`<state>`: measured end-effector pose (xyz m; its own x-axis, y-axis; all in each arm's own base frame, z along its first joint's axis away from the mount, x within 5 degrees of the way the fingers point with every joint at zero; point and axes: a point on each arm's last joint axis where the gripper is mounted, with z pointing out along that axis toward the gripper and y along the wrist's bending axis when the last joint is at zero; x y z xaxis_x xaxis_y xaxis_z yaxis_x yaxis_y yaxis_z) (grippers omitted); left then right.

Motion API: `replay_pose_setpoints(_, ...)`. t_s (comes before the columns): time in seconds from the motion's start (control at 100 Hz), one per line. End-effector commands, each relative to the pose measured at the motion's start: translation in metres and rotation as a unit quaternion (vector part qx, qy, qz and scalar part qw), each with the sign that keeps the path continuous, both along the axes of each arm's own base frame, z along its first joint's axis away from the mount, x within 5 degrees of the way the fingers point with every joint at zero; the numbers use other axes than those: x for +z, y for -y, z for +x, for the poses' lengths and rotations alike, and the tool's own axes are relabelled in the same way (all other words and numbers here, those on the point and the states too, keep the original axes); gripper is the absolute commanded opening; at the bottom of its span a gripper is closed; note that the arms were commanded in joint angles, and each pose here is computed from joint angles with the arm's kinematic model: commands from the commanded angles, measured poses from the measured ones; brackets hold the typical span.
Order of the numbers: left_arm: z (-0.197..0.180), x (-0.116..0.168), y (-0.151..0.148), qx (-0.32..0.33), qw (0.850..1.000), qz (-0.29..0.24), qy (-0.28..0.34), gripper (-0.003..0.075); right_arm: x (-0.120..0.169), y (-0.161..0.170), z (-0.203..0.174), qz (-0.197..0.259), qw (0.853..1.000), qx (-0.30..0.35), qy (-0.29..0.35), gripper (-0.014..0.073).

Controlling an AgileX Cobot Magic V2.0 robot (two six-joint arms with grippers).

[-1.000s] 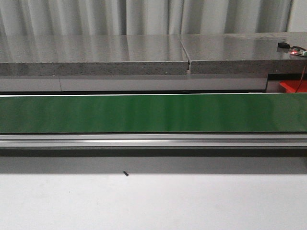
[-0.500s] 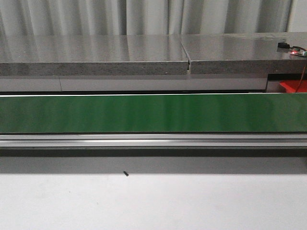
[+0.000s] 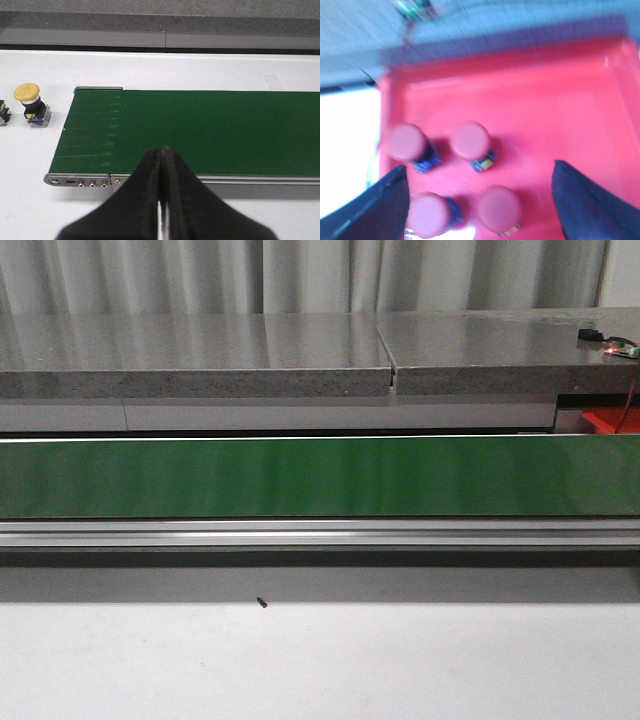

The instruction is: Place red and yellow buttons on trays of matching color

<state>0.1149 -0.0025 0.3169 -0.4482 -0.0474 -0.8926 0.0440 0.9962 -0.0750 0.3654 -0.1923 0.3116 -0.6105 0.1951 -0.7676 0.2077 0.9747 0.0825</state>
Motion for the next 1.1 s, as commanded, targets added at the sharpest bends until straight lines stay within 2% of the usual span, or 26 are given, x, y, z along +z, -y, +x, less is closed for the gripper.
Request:
replay_pose_setpoints(0.0, 0.002, 0.013, 0.000, 0.005, 0.999, -0.004, 0.041, -0.0020, 0.062, -0.028, -0.013, -0.041, 0.996, 0.016, 0.083, 0.0580)
replay_pose_setpoints(0.21, 0.002, 0.013, 0.000, 0.005, 0.999, -0.004, 0.041, -0.0020, 0.107, -0.100, -0.025, -0.076, 0.983, 0.100, 0.132, 0.0580)
replay_pose_setpoints(0.37, 0.002, 0.013, 0.000, 0.005, 0.999, -0.004, 0.041, -0.0020, 0.125, -0.145, -0.041, -0.075, 0.975, 0.144, 0.149, 0.0580)
replay_pose_setpoints(0.49, 0.002, 0.013, 0.000, 0.005, 0.999, -0.004, 0.041, -0.0020, 0.132, -0.173, -0.059, -0.093, 0.968, 0.167, 0.162, 0.0580)
replay_pose_setpoints(0.7, 0.002, 0.013, 0.000, 0.005, 0.999, -0.004, 0.041, -0.0020, 0.127, -0.203, -0.090, -0.117, 0.962, 0.179, 0.169, 0.0580)
replay_pose_setpoints(1.09, 0.002, 0.013, 0.000, 0.005, 0.999, -0.004, 0.041, -0.0020, 0.074, -0.205, -0.165, -0.062, 0.977, 0.153, 0.135, 0.0580)
